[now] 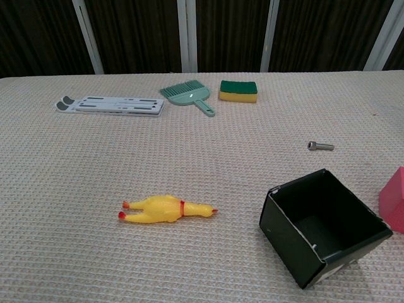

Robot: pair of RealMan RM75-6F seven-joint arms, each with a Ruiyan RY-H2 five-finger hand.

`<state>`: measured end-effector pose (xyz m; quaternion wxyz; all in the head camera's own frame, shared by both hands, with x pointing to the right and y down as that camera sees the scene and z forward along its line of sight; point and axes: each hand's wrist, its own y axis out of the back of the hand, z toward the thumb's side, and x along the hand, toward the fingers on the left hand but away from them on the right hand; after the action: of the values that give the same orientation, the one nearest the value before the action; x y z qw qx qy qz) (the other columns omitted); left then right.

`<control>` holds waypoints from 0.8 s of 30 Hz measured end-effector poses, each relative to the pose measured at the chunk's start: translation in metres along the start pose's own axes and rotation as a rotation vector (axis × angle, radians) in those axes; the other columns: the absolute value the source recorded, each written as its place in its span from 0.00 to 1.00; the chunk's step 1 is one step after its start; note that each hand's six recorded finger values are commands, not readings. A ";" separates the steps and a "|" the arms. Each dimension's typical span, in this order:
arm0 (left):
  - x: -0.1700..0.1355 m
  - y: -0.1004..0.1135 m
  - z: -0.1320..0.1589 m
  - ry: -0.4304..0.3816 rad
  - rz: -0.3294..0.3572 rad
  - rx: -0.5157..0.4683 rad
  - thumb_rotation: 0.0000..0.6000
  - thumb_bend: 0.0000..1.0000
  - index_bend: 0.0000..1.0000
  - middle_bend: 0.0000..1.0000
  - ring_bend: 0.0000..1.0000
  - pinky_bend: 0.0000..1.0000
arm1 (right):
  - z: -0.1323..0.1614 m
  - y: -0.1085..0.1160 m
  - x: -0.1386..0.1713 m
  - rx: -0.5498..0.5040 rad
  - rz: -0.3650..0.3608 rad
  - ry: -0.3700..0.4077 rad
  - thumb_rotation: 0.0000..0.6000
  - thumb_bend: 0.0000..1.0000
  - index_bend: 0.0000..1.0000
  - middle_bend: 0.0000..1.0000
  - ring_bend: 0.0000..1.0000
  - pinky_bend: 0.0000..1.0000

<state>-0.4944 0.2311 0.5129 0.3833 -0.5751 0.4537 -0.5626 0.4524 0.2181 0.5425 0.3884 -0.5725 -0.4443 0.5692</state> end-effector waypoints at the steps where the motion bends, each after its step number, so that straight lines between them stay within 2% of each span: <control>1: 0.001 0.000 -0.001 0.005 0.001 0.002 1.00 0.23 0.11 0.00 0.00 0.00 | 0.001 -0.001 0.000 -0.012 0.006 -0.001 1.00 0.02 0.11 0.03 0.04 0.00; 17: 0.000 -0.005 0.004 -0.004 -0.008 0.023 1.00 0.23 0.11 0.00 0.00 0.00 | 0.002 0.000 0.000 -0.080 0.002 -0.007 1.00 0.02 0.11 0.03 0.04 0.00; 24: 0.000 -0.004 0.006 0.007 0.013 0.040 1.00 0.23 0.11 0.00 0.00 0.00 | 0.003 -0.006 -0.002 -0.083 0.017 0.001 1.00 0.02 0.11 0.03 0.04 0.00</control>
<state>-0.4882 0.2318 0.5158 0.3968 -0.5625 0.4475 -0.5709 0.4492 0.2173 0.5485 0.3594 -0.5923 -0.4625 0.5533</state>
